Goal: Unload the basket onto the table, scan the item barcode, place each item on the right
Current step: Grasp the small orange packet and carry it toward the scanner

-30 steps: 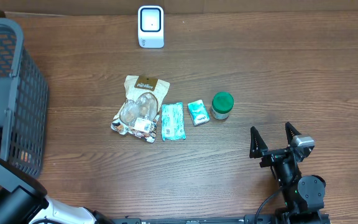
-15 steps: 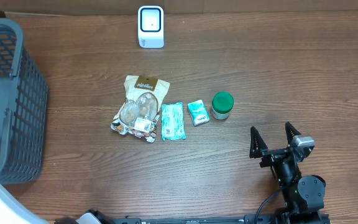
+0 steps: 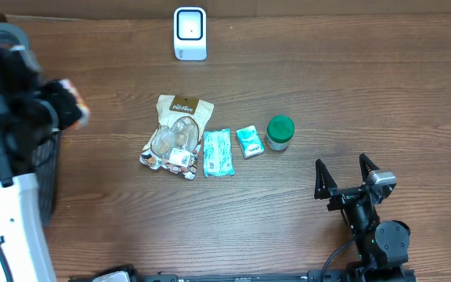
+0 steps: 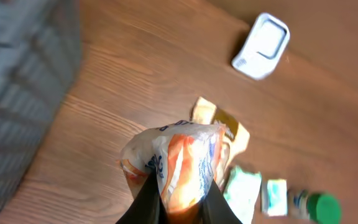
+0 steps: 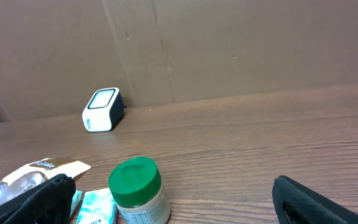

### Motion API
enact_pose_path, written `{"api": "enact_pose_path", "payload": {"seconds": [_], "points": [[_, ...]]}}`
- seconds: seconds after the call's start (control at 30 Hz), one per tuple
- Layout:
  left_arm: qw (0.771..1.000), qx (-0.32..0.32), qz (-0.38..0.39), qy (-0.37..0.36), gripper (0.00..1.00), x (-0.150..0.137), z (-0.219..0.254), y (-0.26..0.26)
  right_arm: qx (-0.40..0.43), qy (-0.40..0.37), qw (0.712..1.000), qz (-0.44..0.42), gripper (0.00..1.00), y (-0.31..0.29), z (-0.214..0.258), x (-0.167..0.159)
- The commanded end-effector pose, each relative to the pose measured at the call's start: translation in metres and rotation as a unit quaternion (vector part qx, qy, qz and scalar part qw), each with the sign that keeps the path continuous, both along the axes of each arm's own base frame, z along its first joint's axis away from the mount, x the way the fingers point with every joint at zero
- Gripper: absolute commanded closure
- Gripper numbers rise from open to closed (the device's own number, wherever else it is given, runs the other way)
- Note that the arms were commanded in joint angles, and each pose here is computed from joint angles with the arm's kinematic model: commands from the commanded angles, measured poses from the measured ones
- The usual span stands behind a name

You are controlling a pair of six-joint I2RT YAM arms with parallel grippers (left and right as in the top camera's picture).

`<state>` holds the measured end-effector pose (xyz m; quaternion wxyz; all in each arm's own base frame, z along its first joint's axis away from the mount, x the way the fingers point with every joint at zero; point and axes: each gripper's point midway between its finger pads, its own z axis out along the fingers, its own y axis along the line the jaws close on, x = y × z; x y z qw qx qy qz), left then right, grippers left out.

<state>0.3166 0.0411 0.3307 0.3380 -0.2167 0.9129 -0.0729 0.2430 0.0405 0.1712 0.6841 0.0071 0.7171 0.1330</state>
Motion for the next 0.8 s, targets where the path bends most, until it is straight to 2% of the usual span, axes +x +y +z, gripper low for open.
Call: {"api": "enact_pose_path", "payload": {"seconds": [0.0, 0.13, 0.37, 0.77], "points": [[0.998, 0.055, -0.011, 0.029, 0.96, 0.000, -0.015, -0.006, 0.000, -0.004, 1.000, -0.004, 0.00, -0.002, -0.001, 0.000], [0.994, 0.082, -0.022, 0.074, 0.96, 0.000, -0.045, -0.019, 0.000, -0.003, 1.000, -0.004, 0.00, -0.002, -0.001, 0.000], [0.978, 0.115, -0.026, 0.169, 0.96, -0.007, -0.125, -0.016, 0.000, -0.003, 1.000, -0.004, 0.00, -0.002, -0.001, 0.000], [0.962, 0.113, -0.036, 0.247, 0.96, 0.004, -0.249, -0.017, 0.000, -0.003, 1.000, -0.004, 0.00, -0.002, -0.001, 0.000]]}}
